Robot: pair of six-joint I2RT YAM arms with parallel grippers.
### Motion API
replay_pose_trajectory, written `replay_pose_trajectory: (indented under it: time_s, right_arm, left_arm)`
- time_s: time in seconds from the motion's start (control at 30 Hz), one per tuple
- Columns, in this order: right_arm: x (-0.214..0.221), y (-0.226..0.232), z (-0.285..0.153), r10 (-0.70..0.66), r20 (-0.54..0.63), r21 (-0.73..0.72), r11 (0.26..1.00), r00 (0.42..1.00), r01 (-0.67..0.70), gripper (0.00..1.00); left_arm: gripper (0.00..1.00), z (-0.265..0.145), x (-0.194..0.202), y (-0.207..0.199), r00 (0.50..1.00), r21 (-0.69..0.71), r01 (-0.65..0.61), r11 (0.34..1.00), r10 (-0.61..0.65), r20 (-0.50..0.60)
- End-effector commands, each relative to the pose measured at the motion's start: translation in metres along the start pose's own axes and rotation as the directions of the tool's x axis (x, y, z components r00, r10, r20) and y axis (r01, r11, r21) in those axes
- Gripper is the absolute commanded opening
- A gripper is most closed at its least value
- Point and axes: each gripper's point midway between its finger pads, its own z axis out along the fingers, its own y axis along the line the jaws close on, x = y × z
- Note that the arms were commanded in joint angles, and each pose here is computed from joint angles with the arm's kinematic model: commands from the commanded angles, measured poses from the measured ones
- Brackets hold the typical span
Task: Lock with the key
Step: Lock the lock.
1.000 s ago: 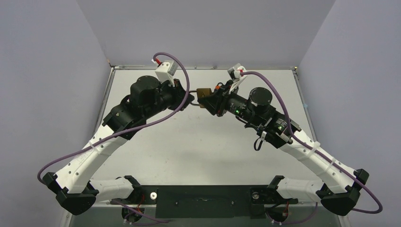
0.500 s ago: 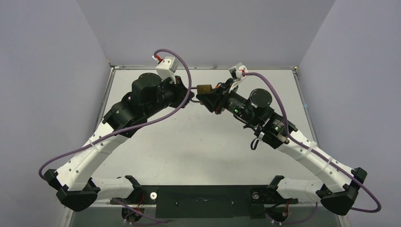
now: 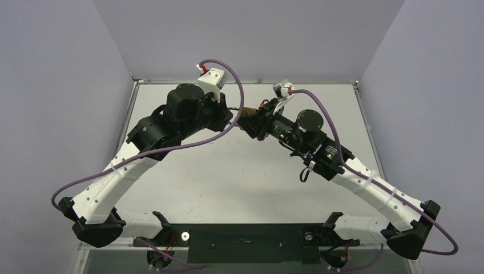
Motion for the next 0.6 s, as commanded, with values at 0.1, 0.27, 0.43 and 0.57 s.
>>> replay_pose_trajectory:
  time_s: [0.1, 0.27, 0.43, 0.57]
  right_arm:
    - [0.133, -0.018, 0.019, 0.023, -0.372, 0.017, 1.000, 0.928, -0.019, 0.00]
    - [0.118, -0.023, 0.022, 0.028, -0.336, 0.034, 0.999, 0.942, -0.018, 0.00]
    - [0.105, -0.024, 0.028, 0.034, -0.318, 0.031, 0.999, 0.948, -0.026, 0.00]
    - [0.110, -0.023, 0.032, 0.040, -0.335, 0.023, 0.999, 0.941, -0.034, 0.00]
  left_arm:
    - [0.00, -0.116, -0.075, -0.202, 0.973, 0.789, -0.129, 0.601, -0.077, 0.218]
    - [0.00, -0.119, -0.068, -0.216, 0.976, 0.819, -0.103, 0.564, -0.100, 0.191]
    - [0.00, -0.130, -0.066, -0.225, 0.975, 0.847, -0.084, 0.524, -0.131, 0.178]
    - [0.00, -0.143, -0.073, -0.231, 0.964, 0.868, -0.095, 0.487, -0.172, 0.202]
